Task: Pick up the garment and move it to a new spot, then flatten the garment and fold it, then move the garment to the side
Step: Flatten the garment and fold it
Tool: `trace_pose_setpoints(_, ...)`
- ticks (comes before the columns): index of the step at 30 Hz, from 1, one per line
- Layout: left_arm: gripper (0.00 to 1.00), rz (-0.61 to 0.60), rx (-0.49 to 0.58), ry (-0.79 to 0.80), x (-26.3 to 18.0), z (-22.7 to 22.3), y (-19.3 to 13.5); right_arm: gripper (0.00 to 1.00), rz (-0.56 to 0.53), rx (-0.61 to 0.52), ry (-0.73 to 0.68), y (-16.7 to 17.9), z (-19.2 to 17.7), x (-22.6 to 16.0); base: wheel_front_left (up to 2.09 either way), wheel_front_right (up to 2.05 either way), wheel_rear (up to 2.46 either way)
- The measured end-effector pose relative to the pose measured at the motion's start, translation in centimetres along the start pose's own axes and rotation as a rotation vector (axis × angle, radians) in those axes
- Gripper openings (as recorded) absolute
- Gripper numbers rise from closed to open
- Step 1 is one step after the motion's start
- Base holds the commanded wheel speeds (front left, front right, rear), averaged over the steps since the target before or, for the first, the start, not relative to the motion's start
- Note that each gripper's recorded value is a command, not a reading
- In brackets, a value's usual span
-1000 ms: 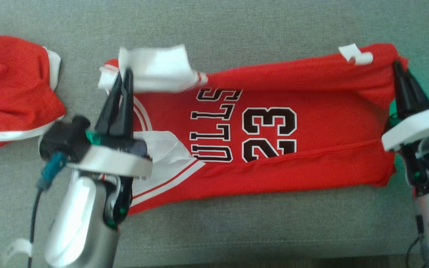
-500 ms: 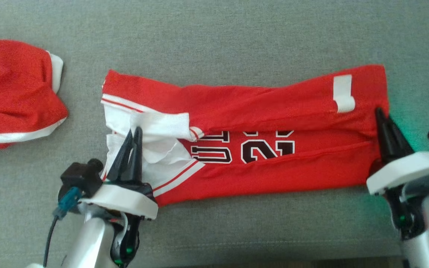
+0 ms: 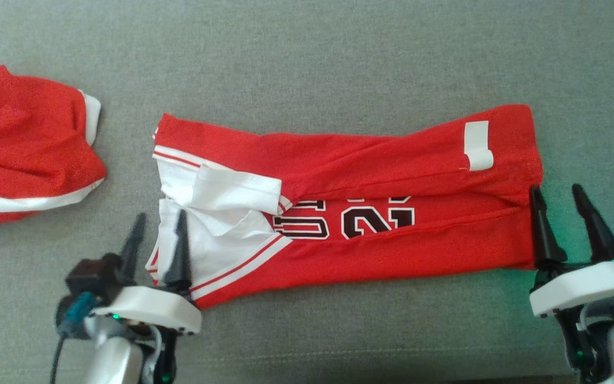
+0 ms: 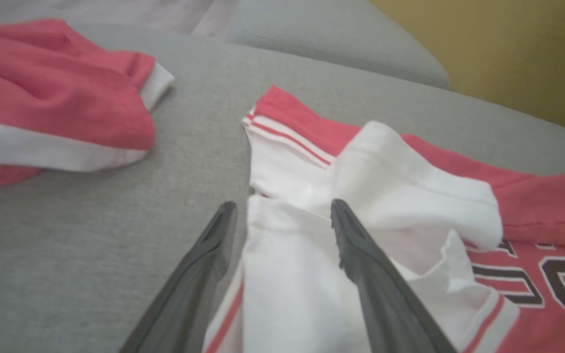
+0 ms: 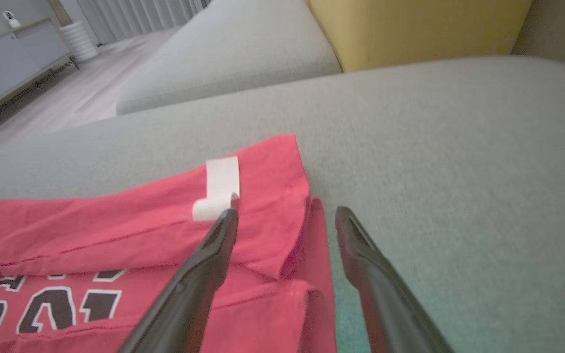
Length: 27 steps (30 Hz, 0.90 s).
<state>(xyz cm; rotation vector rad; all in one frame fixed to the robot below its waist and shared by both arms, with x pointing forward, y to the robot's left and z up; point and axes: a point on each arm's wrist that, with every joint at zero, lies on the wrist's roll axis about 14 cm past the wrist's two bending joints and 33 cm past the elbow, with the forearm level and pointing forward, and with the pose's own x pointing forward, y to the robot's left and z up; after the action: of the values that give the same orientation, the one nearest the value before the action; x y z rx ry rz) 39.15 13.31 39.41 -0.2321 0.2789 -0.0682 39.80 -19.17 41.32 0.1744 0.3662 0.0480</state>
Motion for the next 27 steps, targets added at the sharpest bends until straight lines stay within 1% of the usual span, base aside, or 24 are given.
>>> trace_pose_setpoints(2,1.00,0.018,0.028,-0.043,-0.1,1.4,0.6,1.00,0.005,-0.028,-0.055,0.3,1.6,-0.4,0.00,0.00,0.00)
trace_pose_setpoints(7,1.00,0.012,0.076,-0.156,-0.3,5.1,0.5,1.00,0.022,-0.079,-0.169,1.3,5.3,-1.2,0.00,0.00,0.00)
trace_pose_setpoints(14,1.00,0.004,0.098,-0.267,-1.1,8.9,0.2,1.00,0.036,-0.103,-0.250,2.3,8.1,-2.5,0.00,0.00,0.00)
trace_pose_setpoints(18,1.00,0.002,0.107,-0.278,-1.7,9.5,-0.1,1.00,0.035,-0.102,-0.260,2.4,8.4,-3.4,0.00,0.00,0.00)
trace_pose_setpoints(22,1.00,0.007,0.109,-0.247,-2.3,8.6,0.1,1.00,0.019,-0.092,-0.226,2.0,7.1,-4.4,0.00,0.00,0.00)
trace_pose_setpoints(27,1.00,0.008,0.112,-0.240,-2.6,8.6,0.0,1.00,0.016,-0.085,-0.229,2.0,7.2,-4.7,0.00,0.00,0.00)
